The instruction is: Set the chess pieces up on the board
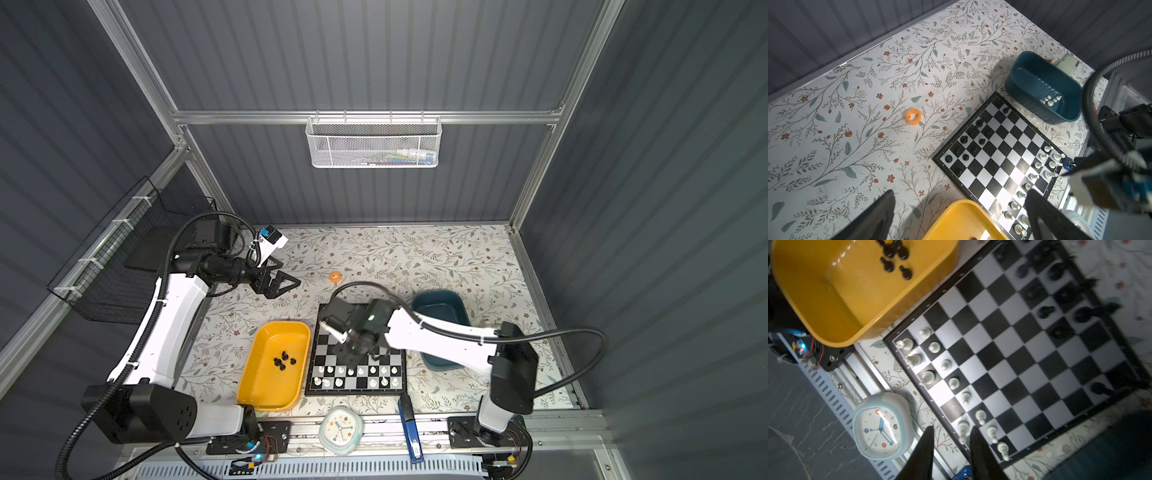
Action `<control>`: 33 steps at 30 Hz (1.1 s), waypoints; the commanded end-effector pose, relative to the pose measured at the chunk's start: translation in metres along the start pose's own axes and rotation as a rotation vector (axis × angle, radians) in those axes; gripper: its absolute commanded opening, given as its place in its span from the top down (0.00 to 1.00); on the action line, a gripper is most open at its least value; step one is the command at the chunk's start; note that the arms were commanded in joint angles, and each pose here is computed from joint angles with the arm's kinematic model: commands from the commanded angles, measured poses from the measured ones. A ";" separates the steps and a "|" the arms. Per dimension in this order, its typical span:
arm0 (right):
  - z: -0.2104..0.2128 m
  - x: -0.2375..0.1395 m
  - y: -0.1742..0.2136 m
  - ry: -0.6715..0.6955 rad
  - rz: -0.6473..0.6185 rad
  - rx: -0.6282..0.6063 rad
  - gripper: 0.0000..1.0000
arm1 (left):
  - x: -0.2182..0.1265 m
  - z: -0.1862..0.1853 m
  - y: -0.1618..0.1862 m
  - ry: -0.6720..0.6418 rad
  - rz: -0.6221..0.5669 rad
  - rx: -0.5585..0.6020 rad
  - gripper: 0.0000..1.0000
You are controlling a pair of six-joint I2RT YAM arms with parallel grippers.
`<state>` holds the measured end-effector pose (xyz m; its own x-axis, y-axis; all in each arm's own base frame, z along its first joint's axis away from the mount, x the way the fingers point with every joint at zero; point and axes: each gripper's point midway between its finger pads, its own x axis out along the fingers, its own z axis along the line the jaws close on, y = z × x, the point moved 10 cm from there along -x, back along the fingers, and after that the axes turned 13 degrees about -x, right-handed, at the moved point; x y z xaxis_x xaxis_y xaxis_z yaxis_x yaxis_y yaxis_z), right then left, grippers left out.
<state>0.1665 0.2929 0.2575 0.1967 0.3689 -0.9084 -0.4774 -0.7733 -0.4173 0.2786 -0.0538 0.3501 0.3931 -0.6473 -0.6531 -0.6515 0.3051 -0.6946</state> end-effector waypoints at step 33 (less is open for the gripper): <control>-0.160 -0.016 0.171 0.238 0.211 0.858 0.65 | 0.084 0.001 -0.026 0.144 0.255 0.030 0.03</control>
<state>0.2295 0.0789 0.1990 0.1935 0.1184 -0.9739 -0.9636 -0.1635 -0.2113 0.3314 -0.1147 0.3099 0.1443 -0.6278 -0.7649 -0.6766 0.5014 -0.5392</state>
